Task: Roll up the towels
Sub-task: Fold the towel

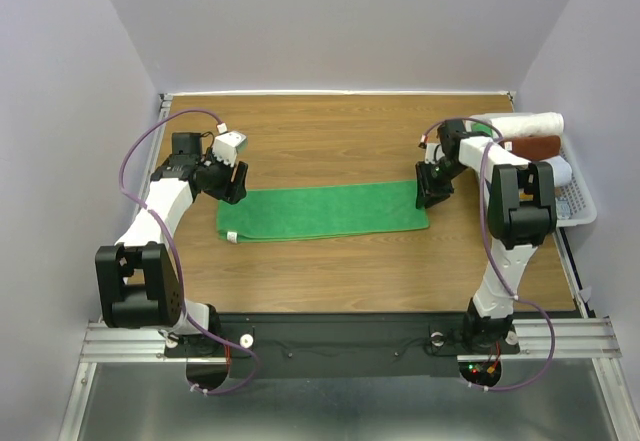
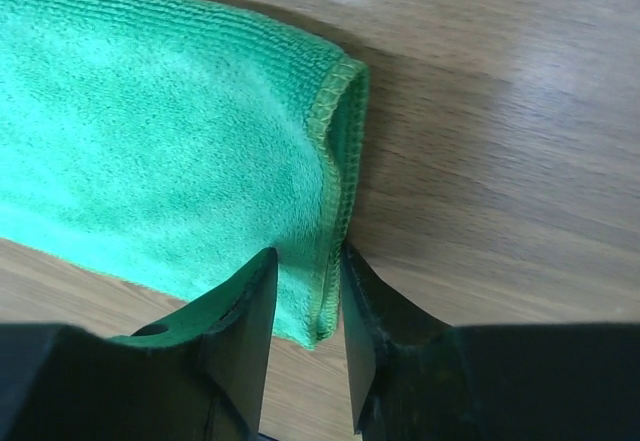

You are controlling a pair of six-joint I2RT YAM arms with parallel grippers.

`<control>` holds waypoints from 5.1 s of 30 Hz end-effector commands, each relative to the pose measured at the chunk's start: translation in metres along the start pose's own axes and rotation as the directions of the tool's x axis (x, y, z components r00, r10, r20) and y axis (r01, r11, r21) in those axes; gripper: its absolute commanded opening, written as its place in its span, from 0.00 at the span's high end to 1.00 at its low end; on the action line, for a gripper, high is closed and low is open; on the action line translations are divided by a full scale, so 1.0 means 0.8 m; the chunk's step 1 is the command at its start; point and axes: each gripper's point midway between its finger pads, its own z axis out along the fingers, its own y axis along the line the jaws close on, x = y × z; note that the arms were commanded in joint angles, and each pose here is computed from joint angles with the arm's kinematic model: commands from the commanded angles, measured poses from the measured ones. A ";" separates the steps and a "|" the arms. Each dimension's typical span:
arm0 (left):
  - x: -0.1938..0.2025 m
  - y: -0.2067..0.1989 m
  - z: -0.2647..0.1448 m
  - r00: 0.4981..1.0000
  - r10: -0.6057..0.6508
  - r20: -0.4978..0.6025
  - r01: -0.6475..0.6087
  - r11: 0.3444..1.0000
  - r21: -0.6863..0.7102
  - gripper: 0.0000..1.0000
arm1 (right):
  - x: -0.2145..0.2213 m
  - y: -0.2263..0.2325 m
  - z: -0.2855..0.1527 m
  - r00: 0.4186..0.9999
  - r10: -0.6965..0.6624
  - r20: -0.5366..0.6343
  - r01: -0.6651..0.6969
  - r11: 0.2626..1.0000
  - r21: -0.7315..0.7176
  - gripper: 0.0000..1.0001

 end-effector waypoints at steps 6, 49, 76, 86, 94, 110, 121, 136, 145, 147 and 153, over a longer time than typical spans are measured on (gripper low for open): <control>-0.021 0.002 -0.004 0.999 -0.005 0.049 0.005 1.000 -0.004 0.30 | 0.022 0.005 0.029 0.998 0.016 -0.055 -0.019 0.999 -0.050 0.81; -0.023 0.003 -0.008 0.995 -0.089 0.044 0.088 0.996 0.021 0.01 | -0.016 0.209 -0.015 0.989 -0.146 -0.011 0.122 0.865 -0.486 1.00; -0.010 0.013 0.000 0.993 -0.121 0.009 0.121 0.992 0.022 0.01 | -0.020 0.281 0.039 0.988 -0.138 -0.071 0.080 0.845 -0.528 0.99; -0.005 0.015 0.003 0.992 -0.127 0.001 0.127 0.992 0.024 0.01 | -0.019 0.298 0.044 0.986 -0.144 -0.086 0.074 0.833 -0.548 0.99; -0.001 0.019 0.004 0.992 -0.127 -0.005 0.128 0.992 0.021 0.01 | -0.016 0.307 0.050 0.984 -0.150 -0.095 0.073 0.830 -0.553 1.00; 0.003 0.019 0.004 0.990 -0.140 -0.006 0.140 0.990 0.029 0.01 | -0.010 0.324 0.042 0.978 -0.183 -0.102 0.084 0.789 -0.609 0.60; -0.011 0.017 -0.001 0.989 -0.145 0.016 0.144 0.988 0.048 0.01 | -0.021 0.381 -0.065 0.950 -0.302 0.081 0.255 0.597 -0.760 0.64; 0.028 0.005 0.013 0.983 -0.173 -0.062 0.177 0.982 0.067 0.04 | -0.034 0.276 0.073 0.931 -0.363 0.049 0.357 0.868 -0.344 0.99; 0.021 -0.023 0.007 0.988 -0.146 -0.057 0.148 0.988 0.042 0.01 | -0.041 0.329 0.036 0.909 -0.398 0.122 0.408 0.796 -0.447 0.54; 0.010 -0.050 0.009 0.997 -0.077 -0.032 0.079 0.995 0.059 0.01 | -0.041 0.332 0.010 0.901 -0.403 0.159 0.429 0.783 -0.450 0.41; 0.013 -0.111 0.022 0.994 -0.065 -0.088 0.078 0.984 0.159 0.01 | -0.049 0.283 -0.041 0.907 -0.361 0.215 0.416 0.843 -0.342 0.40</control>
